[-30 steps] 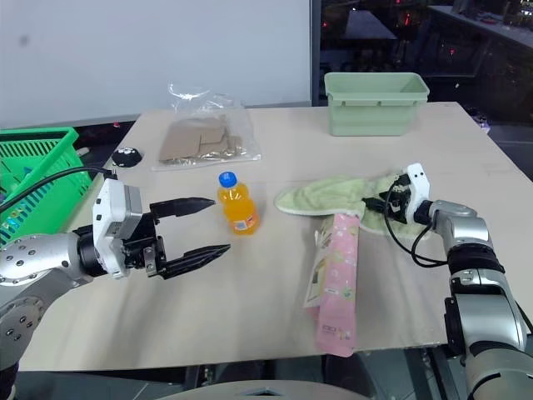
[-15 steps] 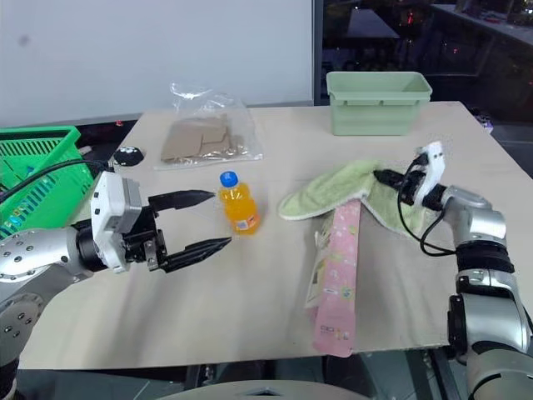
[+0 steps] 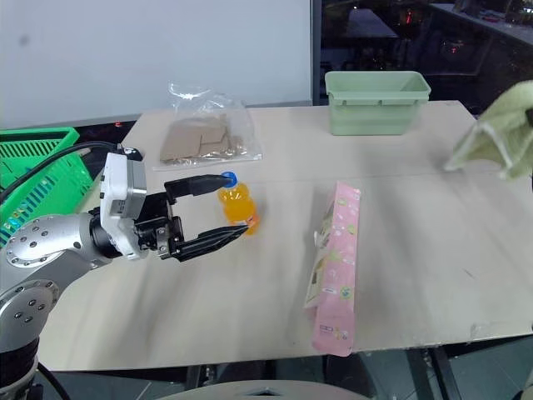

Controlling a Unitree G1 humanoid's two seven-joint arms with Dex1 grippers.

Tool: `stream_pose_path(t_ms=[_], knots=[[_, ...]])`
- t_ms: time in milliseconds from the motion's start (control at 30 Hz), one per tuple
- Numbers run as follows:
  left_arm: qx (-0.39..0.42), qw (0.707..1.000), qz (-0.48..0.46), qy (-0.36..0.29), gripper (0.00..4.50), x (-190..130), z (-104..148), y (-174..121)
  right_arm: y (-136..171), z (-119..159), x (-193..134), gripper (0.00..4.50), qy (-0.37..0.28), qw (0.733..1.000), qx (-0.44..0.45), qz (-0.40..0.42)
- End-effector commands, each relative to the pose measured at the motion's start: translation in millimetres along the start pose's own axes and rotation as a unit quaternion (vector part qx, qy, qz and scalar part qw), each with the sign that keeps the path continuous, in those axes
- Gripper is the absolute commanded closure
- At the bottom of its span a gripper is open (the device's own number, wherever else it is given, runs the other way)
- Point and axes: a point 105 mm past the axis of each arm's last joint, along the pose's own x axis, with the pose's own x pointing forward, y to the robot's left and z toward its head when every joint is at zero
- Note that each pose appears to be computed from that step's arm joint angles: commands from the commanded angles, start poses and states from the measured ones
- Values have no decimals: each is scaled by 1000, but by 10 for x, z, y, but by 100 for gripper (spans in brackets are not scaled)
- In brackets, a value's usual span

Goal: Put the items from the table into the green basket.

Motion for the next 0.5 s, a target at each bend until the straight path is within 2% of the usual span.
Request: stream_pose_path(t_ms=[33, 67, 100, 133, 200, 333, 400, 500], knots=[[14, 1000, 0, -6, 0, 10, 65, 9, 23, 93, -49, 234, -2, 999, -32, 13], [15, 1000, 0, -5, 0, 14, 58, 12, -2, 101, -52, 179, -7, 999, -32, 3], [15, 1000, 1, -4, 0, 16, 54, 15, -18, 105, -55, 143, -9, 999, -31, -2], [15, 1000, 1, -3, 0, 16, 53, 19, -39, 137, -52, 83, -16, 999, -40, -11], [16, 1000, 2, -3, 0, 14, 53, 26, -70, 240, -33, 4, -38, 998, -47, -28], [20, 1000, 2, 3, 0, 13, 43, 33, -76, 383, 12, 4, -71, 995, -55, -35], [20, 1000, 3, 9, 0, 13, 20, 34, 113, 415, 89, 4, -80, 995, -52, 17], [16, 999, 8, 27, 0, -2, -48, 38, 598, 251, 182, 4, -39, 988, -40, 142]])
